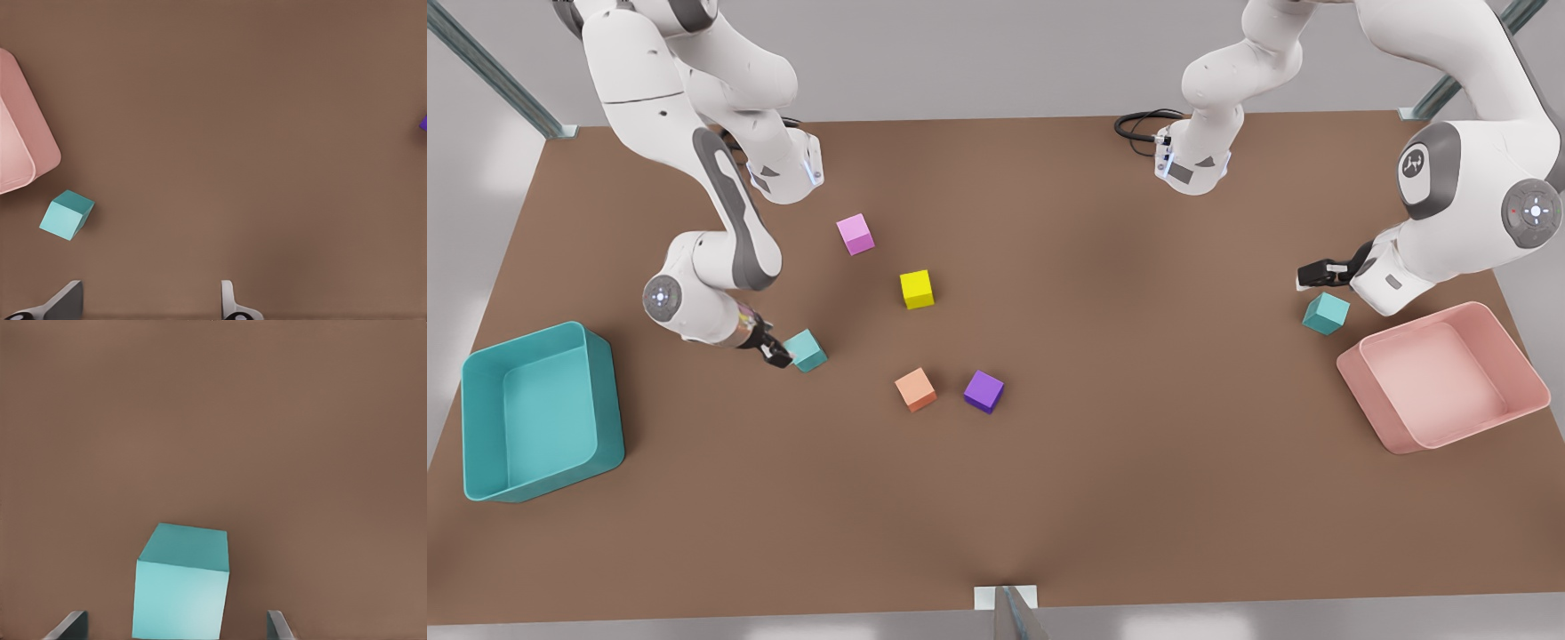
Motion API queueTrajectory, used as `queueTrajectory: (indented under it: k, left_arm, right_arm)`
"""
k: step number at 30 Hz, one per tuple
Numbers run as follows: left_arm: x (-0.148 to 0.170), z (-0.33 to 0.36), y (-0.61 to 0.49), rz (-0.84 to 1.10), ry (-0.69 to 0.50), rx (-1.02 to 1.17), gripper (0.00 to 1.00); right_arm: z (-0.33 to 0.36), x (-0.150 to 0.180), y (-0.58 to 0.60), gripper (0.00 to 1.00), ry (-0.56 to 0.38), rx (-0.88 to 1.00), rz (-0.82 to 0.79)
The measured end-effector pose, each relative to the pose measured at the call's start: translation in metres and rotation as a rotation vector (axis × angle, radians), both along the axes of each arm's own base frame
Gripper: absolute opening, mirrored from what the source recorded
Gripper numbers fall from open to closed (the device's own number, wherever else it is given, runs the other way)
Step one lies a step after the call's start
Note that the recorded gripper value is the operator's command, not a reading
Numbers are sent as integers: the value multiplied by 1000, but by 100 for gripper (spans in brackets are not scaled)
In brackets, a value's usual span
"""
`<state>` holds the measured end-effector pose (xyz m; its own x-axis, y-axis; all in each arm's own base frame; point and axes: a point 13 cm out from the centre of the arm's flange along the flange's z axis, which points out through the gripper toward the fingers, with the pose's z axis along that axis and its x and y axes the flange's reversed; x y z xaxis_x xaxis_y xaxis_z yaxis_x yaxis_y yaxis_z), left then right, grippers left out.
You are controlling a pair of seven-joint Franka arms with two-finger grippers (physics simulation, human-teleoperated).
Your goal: Stack the two blue cubes on top of each other
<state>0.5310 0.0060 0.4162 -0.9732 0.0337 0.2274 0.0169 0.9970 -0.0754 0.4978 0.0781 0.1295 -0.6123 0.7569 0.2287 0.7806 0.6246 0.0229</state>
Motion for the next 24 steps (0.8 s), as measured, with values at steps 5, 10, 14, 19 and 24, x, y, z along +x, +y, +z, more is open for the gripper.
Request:
queueTrajectory:
  k: [5, 10, 14, 19, 24]
  left_arm:
    - [-1, -1, 1, 2, 3, -1, 100]
    - [-1, -4, 8, 13, 9, -3, 100]
    - [-2, -4, 18, 31, 14, -3, 100]
    - [-3, -4, 15, 26, 19, -3, 100]
    - [-4, -4, 15, 26, 20, -3, 100]
  right_arm:
    - [-7, 3, 7, 100, -5, -11, -107]
    - [-20, 0, 21, 100, 18, -23, -150]
    - [-23, -3, 21, 100, 29, -30, -183]
    - [-33, -9, 25, 100, 55, -36, -197]
    - [-44, -14, 28, 100, 77, -40, -202]
